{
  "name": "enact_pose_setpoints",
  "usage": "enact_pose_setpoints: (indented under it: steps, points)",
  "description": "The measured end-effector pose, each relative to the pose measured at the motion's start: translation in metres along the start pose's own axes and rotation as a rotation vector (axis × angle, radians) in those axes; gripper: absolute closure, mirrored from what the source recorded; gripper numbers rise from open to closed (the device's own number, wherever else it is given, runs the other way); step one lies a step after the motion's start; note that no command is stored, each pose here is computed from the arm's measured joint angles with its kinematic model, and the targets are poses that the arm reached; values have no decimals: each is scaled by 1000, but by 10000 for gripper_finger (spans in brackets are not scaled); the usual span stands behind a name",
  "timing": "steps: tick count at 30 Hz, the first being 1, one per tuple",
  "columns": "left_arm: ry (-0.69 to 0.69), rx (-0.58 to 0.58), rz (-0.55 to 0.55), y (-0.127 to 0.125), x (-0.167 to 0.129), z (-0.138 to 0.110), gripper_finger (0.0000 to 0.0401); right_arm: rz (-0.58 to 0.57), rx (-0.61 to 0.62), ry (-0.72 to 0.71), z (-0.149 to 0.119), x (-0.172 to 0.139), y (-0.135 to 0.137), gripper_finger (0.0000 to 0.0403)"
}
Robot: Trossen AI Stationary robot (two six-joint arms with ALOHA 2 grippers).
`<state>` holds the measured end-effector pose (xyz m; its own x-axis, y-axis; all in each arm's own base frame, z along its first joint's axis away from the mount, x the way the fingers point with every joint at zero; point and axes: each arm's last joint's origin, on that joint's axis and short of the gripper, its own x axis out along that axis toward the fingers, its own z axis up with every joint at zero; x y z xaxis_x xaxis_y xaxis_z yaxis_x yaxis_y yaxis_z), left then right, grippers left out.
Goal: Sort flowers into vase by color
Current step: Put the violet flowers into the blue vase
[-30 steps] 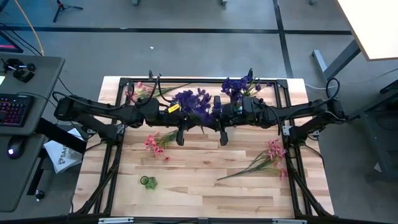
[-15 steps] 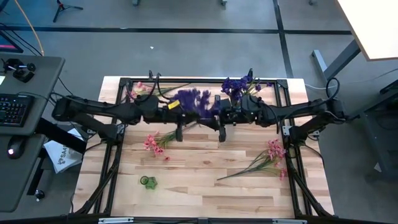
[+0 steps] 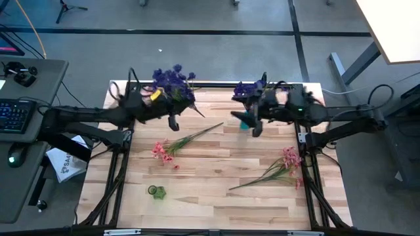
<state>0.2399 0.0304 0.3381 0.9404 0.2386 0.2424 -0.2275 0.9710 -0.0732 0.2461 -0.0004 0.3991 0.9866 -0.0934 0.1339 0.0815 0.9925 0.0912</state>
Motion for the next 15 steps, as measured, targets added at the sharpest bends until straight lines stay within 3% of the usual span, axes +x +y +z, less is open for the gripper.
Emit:
enact_pose_setpoints:
  steps: [4, 7, 11, 15]
  points:
    - [-112, -134, -11, 6, 6, -53, 400, -53, -9, -35, 15, -21, 3, 144]
    - [-161, -180, -20, 5, 23, -75, 400, -104, -16, -53, 21, -32, 6, 144]
    - [-154, -159, -4, 0, 58, -97, 401, -155, -7, -81, 28, -41, 7, 144]
    - [-189, -97, 9, -1, 92, -104, 401, -179, -21, -51, 25, -42, 8, 144]
